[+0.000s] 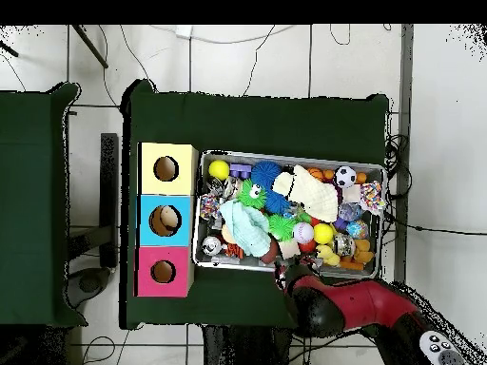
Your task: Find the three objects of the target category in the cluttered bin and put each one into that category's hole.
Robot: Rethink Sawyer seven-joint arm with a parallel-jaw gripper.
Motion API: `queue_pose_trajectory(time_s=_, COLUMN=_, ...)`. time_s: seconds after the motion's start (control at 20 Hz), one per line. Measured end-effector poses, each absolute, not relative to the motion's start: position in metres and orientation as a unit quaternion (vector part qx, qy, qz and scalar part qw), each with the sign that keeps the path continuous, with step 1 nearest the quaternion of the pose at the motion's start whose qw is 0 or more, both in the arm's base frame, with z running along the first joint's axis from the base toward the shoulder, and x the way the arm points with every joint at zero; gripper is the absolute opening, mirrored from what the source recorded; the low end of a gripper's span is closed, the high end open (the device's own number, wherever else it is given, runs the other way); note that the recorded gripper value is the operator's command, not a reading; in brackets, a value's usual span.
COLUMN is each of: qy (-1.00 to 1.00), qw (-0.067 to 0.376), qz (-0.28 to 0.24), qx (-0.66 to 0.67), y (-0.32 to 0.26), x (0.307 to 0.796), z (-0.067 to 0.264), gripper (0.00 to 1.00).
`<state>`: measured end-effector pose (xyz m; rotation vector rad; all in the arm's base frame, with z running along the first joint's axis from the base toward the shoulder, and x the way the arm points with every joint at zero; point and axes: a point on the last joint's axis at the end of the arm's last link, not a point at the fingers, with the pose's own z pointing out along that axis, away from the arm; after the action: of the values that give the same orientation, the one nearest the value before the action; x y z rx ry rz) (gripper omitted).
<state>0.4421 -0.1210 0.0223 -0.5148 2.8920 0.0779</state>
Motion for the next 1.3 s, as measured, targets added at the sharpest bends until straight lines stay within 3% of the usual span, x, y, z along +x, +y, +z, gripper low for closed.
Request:
queue_pose_trajectory(time_s=0.65, qy=0.986, qw=0.113, qz=0.001, qx=-0.120, y=-0.177, x=0.457, z=0.057, gripper=1.00)
queue_pose_trajectory(time_s=1.3, qy=0.979, qw=0.112, qz=-0.002, qx=-0.169, y=-0.137, x=0.471, z=0.060, gripper=1.00)
